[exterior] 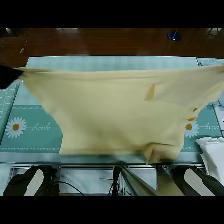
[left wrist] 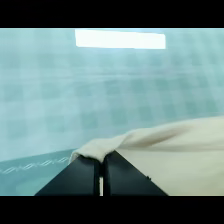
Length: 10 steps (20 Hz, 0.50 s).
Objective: Fold the shirts.
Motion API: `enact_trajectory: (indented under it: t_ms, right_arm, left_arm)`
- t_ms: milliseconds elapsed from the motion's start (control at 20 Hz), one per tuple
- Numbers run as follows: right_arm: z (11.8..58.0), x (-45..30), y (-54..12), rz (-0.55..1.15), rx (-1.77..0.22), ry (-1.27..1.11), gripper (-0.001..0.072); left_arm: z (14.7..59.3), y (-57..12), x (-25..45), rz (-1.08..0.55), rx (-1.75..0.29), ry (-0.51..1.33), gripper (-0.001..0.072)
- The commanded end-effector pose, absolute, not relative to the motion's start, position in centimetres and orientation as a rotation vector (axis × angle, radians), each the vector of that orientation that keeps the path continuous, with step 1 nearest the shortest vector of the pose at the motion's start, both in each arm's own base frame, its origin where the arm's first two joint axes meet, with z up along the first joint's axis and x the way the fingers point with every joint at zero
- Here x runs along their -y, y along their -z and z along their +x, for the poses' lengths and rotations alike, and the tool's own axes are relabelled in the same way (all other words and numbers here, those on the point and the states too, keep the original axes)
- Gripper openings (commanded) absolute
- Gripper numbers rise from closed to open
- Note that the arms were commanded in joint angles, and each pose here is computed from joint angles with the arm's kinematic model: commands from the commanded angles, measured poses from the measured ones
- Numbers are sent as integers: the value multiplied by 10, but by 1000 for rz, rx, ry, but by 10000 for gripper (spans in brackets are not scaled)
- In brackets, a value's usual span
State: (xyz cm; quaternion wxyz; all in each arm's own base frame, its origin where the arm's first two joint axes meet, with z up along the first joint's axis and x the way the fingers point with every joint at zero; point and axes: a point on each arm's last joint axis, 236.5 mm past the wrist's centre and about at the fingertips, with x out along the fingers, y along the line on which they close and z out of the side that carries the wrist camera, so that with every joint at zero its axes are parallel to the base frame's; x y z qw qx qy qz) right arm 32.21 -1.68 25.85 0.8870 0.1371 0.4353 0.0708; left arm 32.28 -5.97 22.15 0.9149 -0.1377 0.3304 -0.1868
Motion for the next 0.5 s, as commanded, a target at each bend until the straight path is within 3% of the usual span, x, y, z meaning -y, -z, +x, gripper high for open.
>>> enact_trajectory:
  t_ms: [0,450]
  right_arm:
    - [392,3,-212,179,-924,-149,19]
    - [526,-7,-122,104,-830,-149,20]
  left_arm:
    - [387,-167,72,-327,-709,390,22]
    - [484,-92,32,-257,-647,226,23]
